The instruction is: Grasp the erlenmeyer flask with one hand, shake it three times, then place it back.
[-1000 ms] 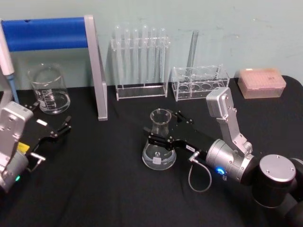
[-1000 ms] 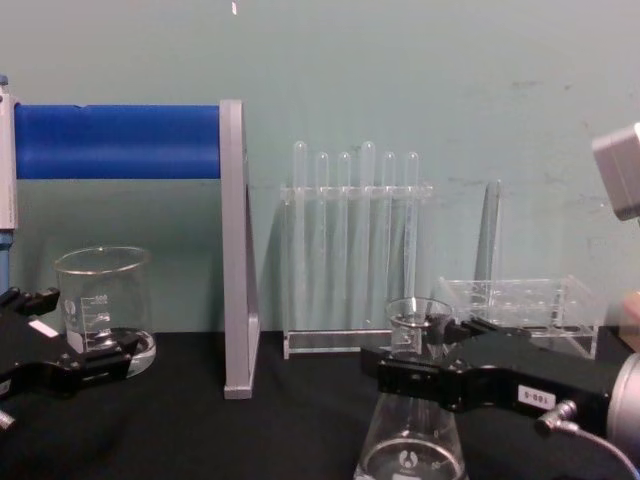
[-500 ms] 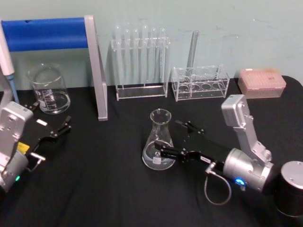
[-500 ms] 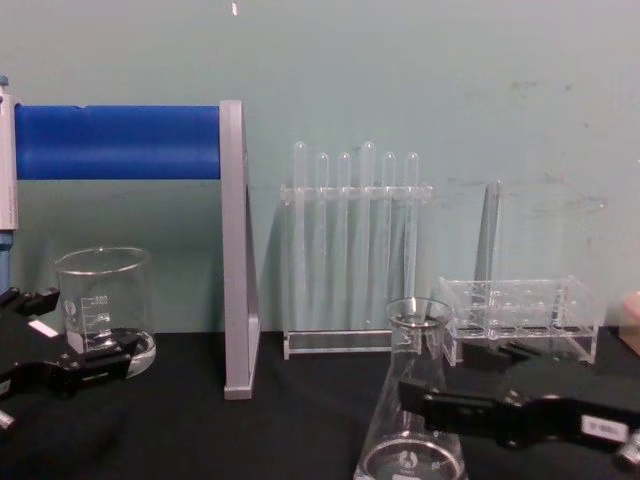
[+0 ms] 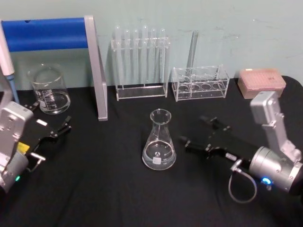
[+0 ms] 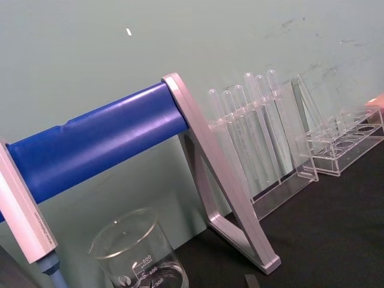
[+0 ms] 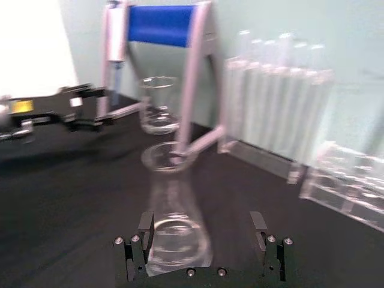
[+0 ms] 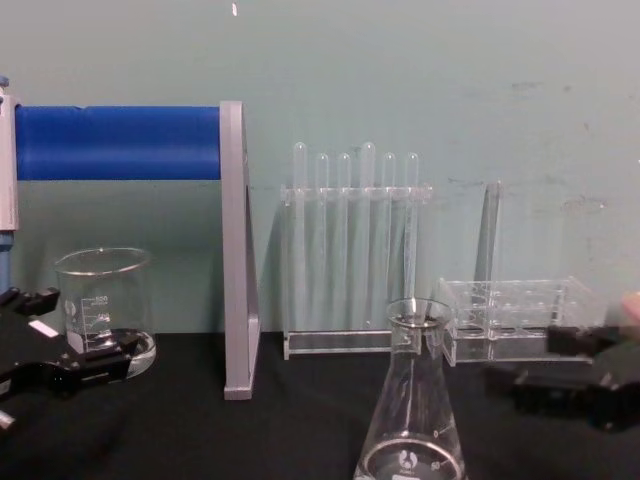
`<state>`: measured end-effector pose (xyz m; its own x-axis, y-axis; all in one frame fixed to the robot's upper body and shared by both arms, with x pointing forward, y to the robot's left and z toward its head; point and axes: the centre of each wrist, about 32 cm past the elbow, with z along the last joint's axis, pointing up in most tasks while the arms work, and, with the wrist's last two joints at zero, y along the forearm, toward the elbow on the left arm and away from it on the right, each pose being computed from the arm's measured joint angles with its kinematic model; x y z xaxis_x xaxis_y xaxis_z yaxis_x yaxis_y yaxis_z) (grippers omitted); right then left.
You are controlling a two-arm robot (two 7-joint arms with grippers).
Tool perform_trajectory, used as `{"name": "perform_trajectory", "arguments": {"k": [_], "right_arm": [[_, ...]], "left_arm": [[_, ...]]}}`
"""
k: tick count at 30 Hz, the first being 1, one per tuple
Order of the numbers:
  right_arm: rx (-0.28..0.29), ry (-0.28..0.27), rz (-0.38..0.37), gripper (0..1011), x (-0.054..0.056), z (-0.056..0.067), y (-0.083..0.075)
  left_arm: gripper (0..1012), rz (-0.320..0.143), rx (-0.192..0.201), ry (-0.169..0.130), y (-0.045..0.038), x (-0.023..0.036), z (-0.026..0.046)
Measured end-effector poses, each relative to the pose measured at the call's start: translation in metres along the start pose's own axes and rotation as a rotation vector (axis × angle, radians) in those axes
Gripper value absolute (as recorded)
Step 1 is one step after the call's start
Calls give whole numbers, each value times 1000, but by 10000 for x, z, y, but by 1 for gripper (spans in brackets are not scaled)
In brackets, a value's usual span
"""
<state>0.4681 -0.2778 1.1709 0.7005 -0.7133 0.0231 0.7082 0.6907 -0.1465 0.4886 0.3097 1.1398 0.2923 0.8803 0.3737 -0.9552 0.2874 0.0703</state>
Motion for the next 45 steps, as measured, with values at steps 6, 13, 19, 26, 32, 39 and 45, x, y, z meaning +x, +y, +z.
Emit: {"name": "perform_trajectory", "arguments": {"k": [6,13,19,26,32,39,45], "right_arm": [[16,10,-181,1000,96,10,-26],[32,40,-400,1000,190,-47,112],[72,51,-468,1000,180,-126,240],[73,14,-493,1000,114,-244,377],[48,-61,-501,1000,52,-321,460],[24,-140,-520,1000,16,-362,507],[24,-136,-519,1000,18,-364,504]], "left_arm": [[1001,0,0,0,0,0,0],[1001,0,0,0,0,0,0],[1001,0,0,0,0,0,0],[1001,0,0,0,0,0,0],[1001,0,0,0,0,0,0],[1001,0,0,0,0,0,0],[1000,0,0,0,0,0,0]]}}
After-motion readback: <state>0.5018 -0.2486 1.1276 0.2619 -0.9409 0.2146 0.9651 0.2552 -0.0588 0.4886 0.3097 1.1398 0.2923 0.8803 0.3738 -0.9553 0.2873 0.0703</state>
